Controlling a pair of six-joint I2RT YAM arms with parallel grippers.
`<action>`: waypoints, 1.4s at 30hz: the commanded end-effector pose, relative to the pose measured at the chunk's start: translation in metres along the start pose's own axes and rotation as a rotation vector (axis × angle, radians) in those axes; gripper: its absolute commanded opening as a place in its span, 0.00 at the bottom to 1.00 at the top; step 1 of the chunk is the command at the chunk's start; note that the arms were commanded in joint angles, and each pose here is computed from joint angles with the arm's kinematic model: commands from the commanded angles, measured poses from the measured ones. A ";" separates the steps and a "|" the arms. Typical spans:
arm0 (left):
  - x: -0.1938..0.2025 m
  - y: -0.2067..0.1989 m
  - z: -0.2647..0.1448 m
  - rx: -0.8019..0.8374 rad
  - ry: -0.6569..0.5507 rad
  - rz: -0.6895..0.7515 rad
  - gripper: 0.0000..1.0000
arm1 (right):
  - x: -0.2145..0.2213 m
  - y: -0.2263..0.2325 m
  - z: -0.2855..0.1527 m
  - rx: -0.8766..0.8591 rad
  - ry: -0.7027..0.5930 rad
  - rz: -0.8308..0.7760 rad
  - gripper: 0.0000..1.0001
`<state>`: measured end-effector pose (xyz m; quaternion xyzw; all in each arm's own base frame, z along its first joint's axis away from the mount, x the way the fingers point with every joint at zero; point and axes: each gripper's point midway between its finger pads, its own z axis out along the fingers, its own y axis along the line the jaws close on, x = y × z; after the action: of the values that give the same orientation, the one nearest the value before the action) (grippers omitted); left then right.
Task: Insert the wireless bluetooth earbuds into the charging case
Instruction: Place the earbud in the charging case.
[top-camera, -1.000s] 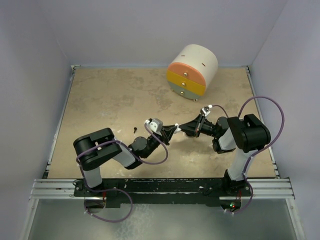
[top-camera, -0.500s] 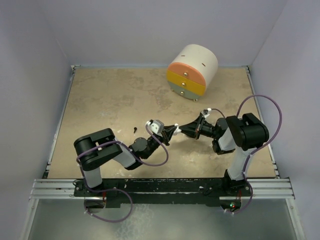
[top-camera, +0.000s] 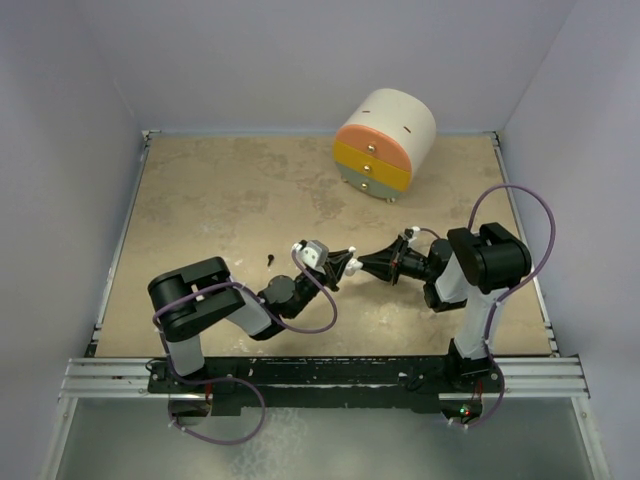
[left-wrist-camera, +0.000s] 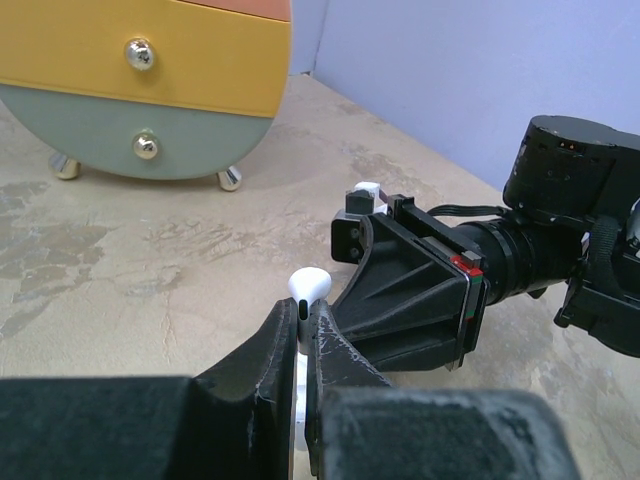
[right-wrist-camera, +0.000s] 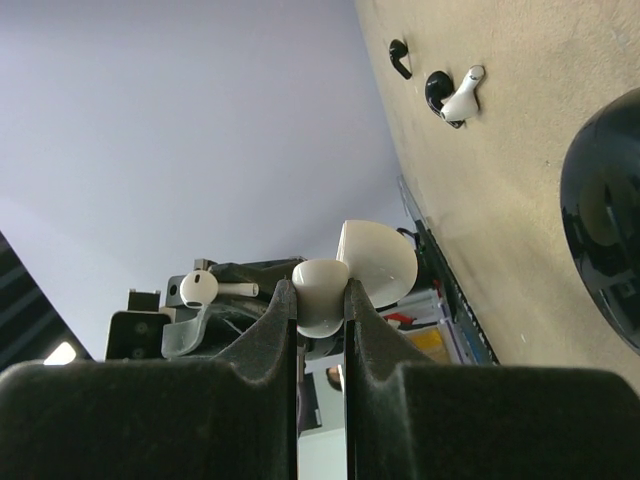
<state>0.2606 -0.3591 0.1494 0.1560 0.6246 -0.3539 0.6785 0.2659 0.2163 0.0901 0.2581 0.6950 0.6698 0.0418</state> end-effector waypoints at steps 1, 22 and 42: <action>-0.046 -0.012 0.002 0.032 -0.181 -0.054 0.00 | 0.056 0.099 -0.029 -0.459 0.068 -0.680 0.00; -0.067 -0.010 -0.003 -0.013 -0.232 -0.052 0.00 | 0.058 0.118 -0.029 -0.529 0.030 -0.896 0.00; -0.056 -0.017 0.002 0.002 -0.213 -0.057 0.00 | 0.070 0.125 -0.035 -0.552 0.040 -0.954 0.00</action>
<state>0.2558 -0.3570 0.1577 0.1459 0.6208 -0.3391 0.6916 0.2723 0.2165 0.1262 0.1716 0.6915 0.6880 0.1379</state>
